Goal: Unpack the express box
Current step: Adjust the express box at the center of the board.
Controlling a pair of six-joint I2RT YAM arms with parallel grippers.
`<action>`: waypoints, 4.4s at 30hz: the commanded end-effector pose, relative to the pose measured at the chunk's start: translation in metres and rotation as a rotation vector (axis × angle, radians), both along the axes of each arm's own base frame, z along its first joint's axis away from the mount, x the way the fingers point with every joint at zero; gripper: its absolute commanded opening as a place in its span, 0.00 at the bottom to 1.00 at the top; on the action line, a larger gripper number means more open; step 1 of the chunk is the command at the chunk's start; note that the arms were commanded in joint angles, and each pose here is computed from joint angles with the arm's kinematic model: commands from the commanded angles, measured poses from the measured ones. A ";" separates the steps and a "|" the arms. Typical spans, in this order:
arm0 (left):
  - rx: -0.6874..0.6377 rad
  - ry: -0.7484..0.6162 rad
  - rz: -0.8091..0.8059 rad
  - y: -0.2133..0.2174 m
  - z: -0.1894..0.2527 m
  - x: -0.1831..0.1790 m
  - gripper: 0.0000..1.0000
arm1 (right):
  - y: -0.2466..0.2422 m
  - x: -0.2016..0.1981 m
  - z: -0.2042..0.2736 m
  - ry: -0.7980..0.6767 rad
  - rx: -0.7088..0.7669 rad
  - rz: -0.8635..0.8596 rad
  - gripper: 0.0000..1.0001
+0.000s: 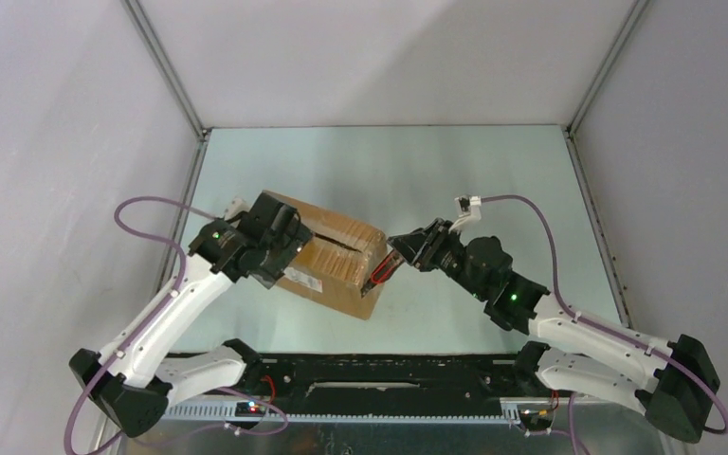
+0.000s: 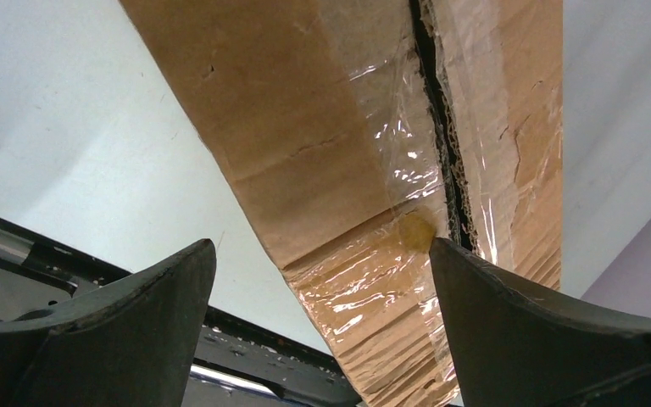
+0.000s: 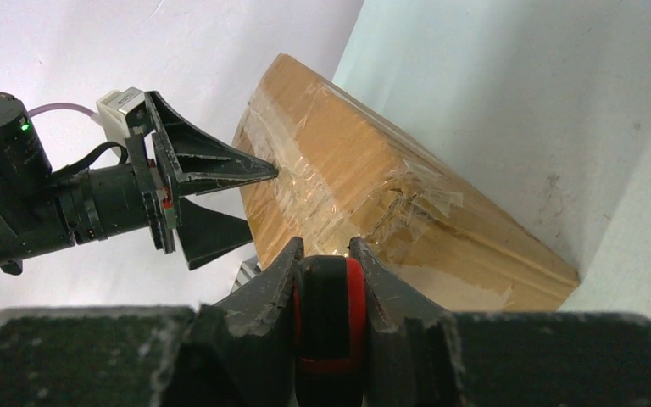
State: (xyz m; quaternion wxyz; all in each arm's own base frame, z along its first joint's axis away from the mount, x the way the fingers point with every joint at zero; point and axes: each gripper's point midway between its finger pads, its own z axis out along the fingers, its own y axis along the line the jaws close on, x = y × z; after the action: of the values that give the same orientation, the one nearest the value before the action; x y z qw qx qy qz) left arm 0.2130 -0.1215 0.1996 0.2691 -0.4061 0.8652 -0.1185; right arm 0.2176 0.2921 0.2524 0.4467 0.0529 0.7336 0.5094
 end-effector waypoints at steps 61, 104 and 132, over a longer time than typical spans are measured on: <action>-0.186 0.053 0.083 -0.041 -0.017 0.025 0.96 | 0.014 -0.003 -0.008 -0.005 -0.014 0.002 0.00; -0.300 0.013 -0.020 -0.066 -0.009 0.012 0.49 | -0.062 0.041 0.023 0.211 0.598 -0.234 0.00; -0.046 0.009 -0.254 -0.046 0.005 -0.002 0.66 | -0.053 -0.008 0.012 0.042 0.130 -0.033 0.00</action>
State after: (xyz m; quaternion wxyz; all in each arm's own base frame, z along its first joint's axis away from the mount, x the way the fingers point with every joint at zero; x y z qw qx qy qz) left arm 0.2046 -0.1698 0.1752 0.1938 -0.3256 0.9147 -0.1402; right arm 0.2250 0.2408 0.2361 0.4141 0.1508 0.7168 0.5404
